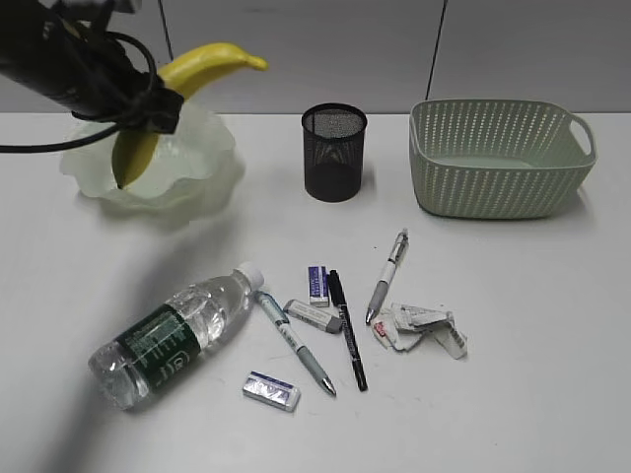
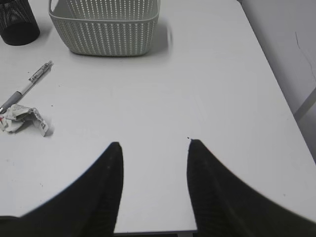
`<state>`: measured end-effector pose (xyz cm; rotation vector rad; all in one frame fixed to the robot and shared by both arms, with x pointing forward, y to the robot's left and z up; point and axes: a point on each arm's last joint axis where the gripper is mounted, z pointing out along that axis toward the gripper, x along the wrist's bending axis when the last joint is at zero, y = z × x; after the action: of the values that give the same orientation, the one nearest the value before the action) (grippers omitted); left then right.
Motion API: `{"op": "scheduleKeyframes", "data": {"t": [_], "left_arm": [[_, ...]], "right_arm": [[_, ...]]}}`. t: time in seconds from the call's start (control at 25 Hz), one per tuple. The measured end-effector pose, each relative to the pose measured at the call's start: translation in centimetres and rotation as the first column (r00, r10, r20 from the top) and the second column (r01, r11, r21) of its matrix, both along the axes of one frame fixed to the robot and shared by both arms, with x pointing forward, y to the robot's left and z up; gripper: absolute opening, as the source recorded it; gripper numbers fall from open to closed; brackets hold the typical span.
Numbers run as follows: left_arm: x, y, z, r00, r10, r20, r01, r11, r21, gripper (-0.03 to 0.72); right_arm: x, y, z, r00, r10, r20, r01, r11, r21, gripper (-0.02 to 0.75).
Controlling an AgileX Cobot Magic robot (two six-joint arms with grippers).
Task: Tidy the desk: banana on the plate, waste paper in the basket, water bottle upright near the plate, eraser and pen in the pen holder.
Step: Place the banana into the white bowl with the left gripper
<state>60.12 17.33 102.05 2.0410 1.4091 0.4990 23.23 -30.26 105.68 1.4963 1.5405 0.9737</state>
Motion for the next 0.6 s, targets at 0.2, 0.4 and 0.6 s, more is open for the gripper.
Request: {"op": "scheduleKeyframes", "data": {"t": [0.2,0.4,0.6], "left_arm": [[2.6,3.6,-1.4,0.991,0.11,0.079,-0.11,0.994,-0.007,0.321],[4.4,5.5,-4.6,0.984,0.169,0.054,-0.169,0.986,0.006,0.321],[5.5,5.7,-4.9,0.981,0.177,0.073,-0.178,0.984,0.001,0.396]], "right_arm": [[0.0,0.0,0.0,1.0,0.0,0.0,0.0,1.0,0.0,0.349],[0.0,0.0,0.0,1.0,0.0,0.0,0.0,1.0,0.0,0.349],[0.0,0.0,0.0,1.0,0.0,0.0,0.0,1.0,0.0,0.349]]}}
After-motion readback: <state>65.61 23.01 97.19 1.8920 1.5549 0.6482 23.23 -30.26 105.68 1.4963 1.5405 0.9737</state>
